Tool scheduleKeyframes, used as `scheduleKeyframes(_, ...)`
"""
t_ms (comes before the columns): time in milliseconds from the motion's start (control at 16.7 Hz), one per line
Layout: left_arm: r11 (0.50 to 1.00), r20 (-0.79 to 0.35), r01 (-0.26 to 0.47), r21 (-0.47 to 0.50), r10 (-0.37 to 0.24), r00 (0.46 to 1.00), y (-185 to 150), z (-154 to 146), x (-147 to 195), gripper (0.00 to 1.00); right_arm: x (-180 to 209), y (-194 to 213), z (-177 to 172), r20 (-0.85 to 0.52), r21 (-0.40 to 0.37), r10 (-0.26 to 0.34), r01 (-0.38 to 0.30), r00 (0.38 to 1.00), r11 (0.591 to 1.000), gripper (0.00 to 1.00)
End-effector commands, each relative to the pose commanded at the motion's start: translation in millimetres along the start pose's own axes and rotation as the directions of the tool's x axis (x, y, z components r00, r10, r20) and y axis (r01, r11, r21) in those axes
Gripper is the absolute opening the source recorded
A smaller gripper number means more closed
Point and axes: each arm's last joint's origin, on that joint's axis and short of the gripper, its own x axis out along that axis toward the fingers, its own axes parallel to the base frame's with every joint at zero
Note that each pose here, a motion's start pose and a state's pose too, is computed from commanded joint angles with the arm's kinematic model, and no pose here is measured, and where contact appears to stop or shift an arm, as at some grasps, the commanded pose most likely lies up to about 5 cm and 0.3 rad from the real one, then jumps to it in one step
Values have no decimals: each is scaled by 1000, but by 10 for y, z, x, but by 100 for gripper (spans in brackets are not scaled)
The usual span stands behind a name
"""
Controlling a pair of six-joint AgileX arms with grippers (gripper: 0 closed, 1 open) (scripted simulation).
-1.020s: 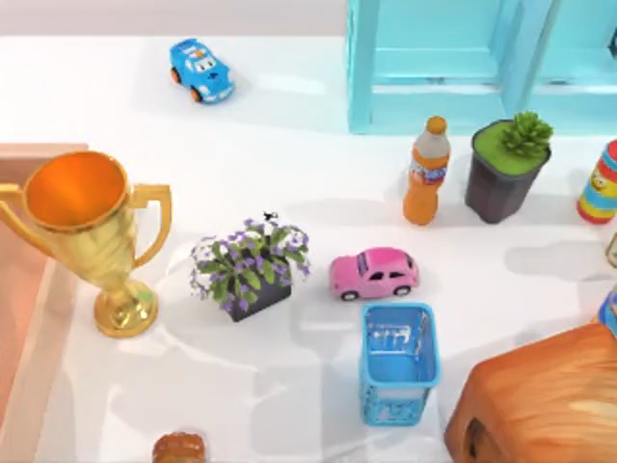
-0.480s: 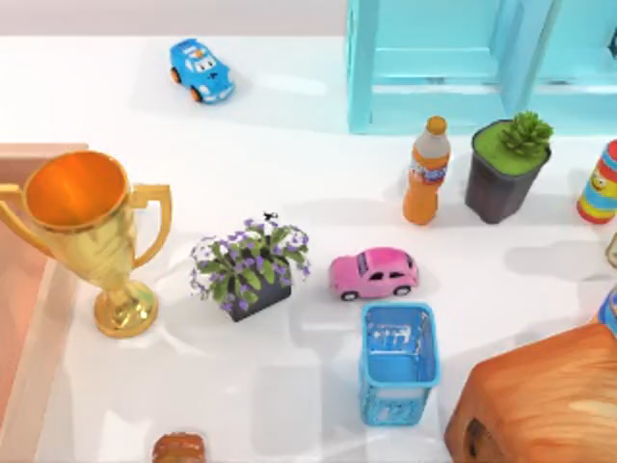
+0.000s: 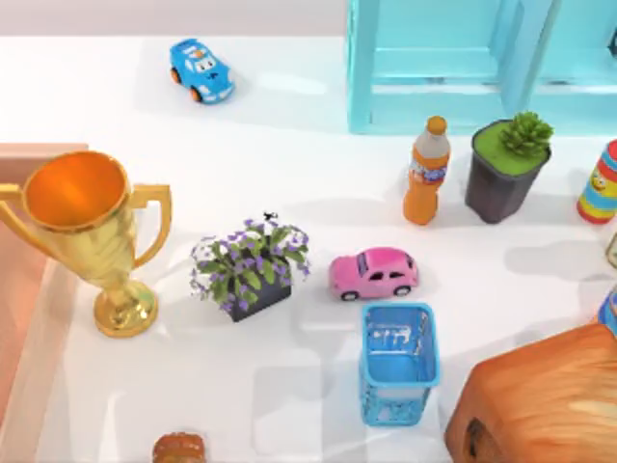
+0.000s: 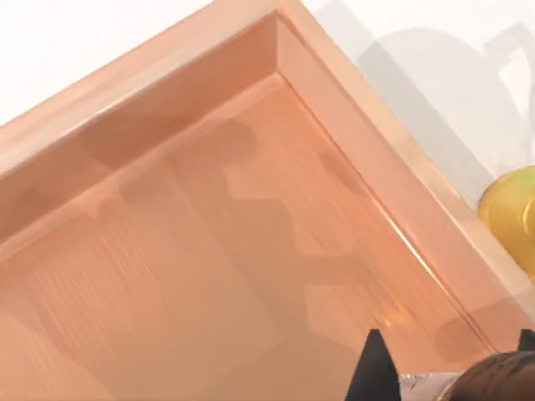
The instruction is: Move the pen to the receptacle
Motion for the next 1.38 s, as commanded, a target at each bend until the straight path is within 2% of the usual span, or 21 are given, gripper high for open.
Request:
scheduleKeyframes(300,1000,-1,2,-1,-2,1000,-8,-16,47,0,0,0,0,0,0,0,0,1000,1000,100)
scheduleKeyframes(1080,1000,-1,2,-1,-2,1000,-8,-16,47,98,0,0,0,0,0,0,0,1000,1000,100)
scheduleKeyframes(1380,1000,-1,2,-1,-2,1000,-8,-16,47,100,0,0,0,0,0,0,0,1000,1000,100)
